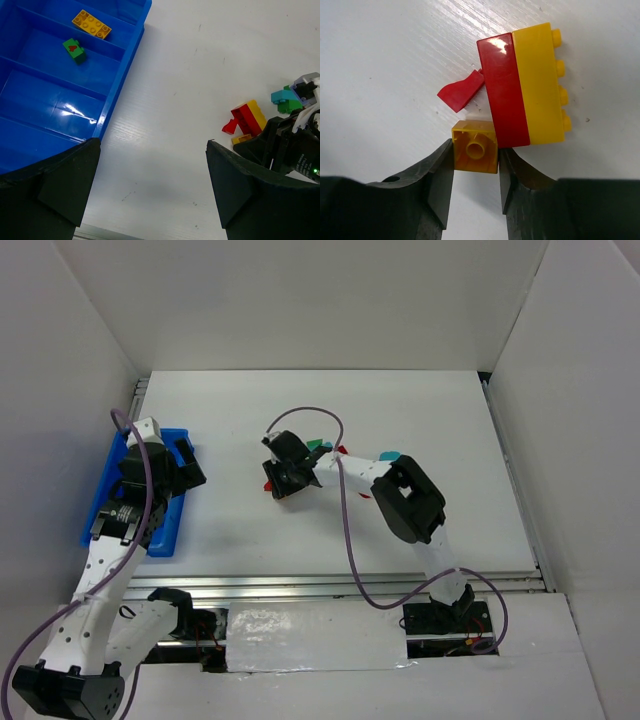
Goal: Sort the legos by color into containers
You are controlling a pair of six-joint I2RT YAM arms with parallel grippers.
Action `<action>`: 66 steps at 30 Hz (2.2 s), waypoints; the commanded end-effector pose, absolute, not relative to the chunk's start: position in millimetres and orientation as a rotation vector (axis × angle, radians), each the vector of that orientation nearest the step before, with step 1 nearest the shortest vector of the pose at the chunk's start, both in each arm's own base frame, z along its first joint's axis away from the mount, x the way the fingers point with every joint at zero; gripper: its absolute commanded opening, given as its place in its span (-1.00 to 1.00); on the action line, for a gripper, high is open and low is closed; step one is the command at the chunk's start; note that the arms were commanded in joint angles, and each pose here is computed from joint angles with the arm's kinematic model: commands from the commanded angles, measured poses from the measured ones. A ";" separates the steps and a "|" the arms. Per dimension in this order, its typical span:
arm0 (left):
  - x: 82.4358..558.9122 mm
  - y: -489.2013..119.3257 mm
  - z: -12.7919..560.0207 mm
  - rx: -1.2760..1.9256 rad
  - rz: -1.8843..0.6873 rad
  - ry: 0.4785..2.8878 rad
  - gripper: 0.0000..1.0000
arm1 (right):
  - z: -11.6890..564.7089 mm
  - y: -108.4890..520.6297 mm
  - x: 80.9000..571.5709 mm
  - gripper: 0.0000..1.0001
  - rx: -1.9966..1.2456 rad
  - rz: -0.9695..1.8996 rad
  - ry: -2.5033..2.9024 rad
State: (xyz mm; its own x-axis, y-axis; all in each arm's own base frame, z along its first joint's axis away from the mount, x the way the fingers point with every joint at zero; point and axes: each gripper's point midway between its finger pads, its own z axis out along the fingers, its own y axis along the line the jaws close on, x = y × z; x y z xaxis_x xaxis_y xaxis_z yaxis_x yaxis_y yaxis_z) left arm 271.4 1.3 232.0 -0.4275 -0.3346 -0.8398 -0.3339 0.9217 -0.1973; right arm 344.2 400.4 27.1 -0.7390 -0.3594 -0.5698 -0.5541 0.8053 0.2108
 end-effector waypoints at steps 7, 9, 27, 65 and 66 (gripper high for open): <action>285.4 -17.8 245.3 -0.412 -0.123 2.017 0.99 | 80.7 400.4 307.3 -1.00 -0.699 0.762 2.325; 286.8 -44.5 234.9 -0.340 -0.274 2.074 0.99 | 100.2 393.9 279.8 -1.00 -0.758 0.895 2.259; 230.8 -247.4 217.3 -0.013 -1.435 2.151 0.93 | 187.7 352.0 210.5 -1.00 -0.884 1.091 1.872; 213.3 -275.9 229.1 0.109 -1.415 2.173 -1.00 | 228.6 331.0 218.4 -0.96 -0.704 1.053 1.702; 213.5 -275.4 230.5 0.115 -1.407 2.167 -1.00 | 229.0 331.2 217.4 -0.92 -0.707 1.054 1.698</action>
